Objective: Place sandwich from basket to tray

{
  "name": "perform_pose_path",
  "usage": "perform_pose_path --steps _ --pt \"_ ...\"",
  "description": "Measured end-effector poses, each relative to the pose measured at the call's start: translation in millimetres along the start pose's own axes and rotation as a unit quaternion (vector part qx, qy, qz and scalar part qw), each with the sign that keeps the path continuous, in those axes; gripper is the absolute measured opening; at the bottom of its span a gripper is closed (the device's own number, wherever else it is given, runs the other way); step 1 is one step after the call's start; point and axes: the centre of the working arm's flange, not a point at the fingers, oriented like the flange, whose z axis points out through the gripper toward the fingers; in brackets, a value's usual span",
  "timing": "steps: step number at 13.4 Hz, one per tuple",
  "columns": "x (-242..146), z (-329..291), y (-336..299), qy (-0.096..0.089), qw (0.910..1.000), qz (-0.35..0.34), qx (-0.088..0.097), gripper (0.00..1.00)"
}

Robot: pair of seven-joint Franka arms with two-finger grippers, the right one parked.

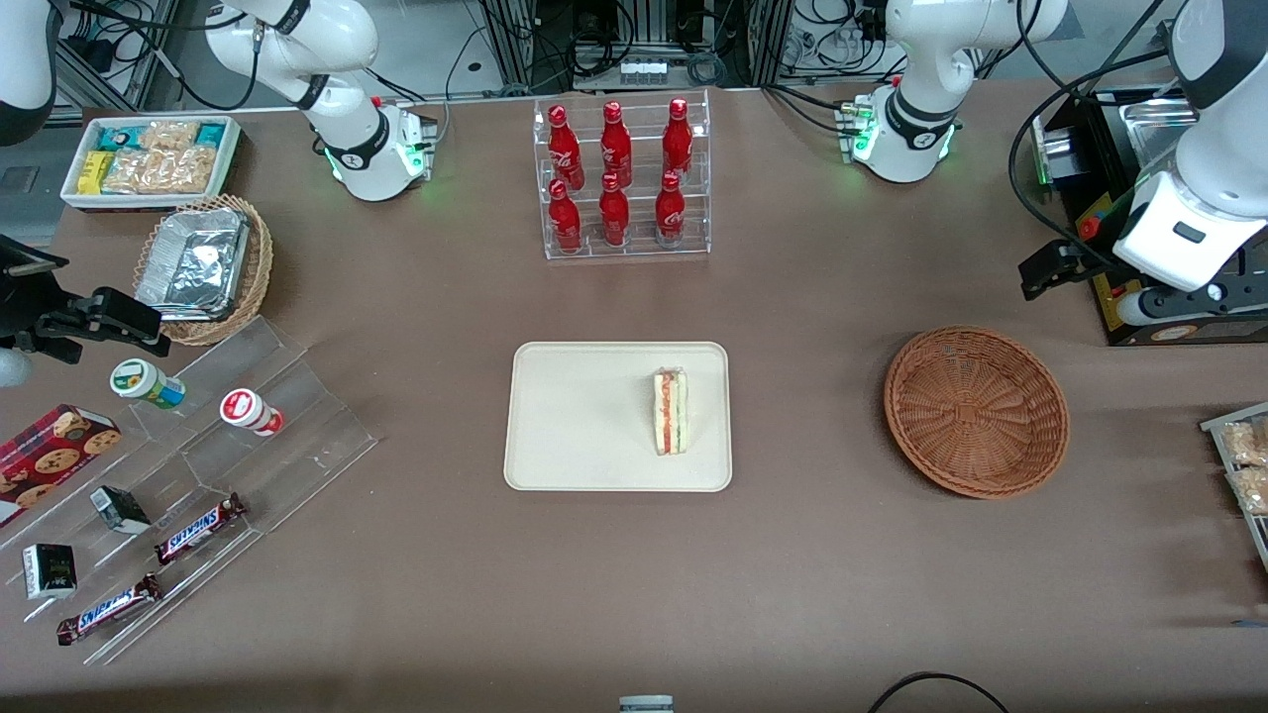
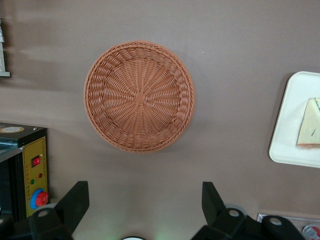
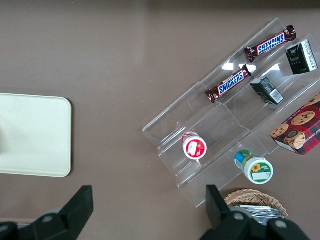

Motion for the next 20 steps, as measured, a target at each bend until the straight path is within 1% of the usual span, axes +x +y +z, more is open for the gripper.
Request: perform_pose_path --steps 2,3,6,16,17,20 --pt "-2.6 -10.0 -0.8 0.004 1.0000 0.003 -0.001 1.00" --pt "-5.5 -16.7 -1.5 0.002 1.0000 0.008 0.000 1.00" --pt "-10.3 -31.9 -5.9 0.006 0.9993 0.038 -0.001 1.00" --pt "-10.3 -30.7 -4.3 0.002 0.9987 0.050 0.000 1.00" --pt "-10.3 -30.7 -4.2 0.002 0.9987 0.050 -0.001 1.00" --pt "-10.4 -30.1 -1.4 -0.001 0.9986 0.051 -0.013 1.00"
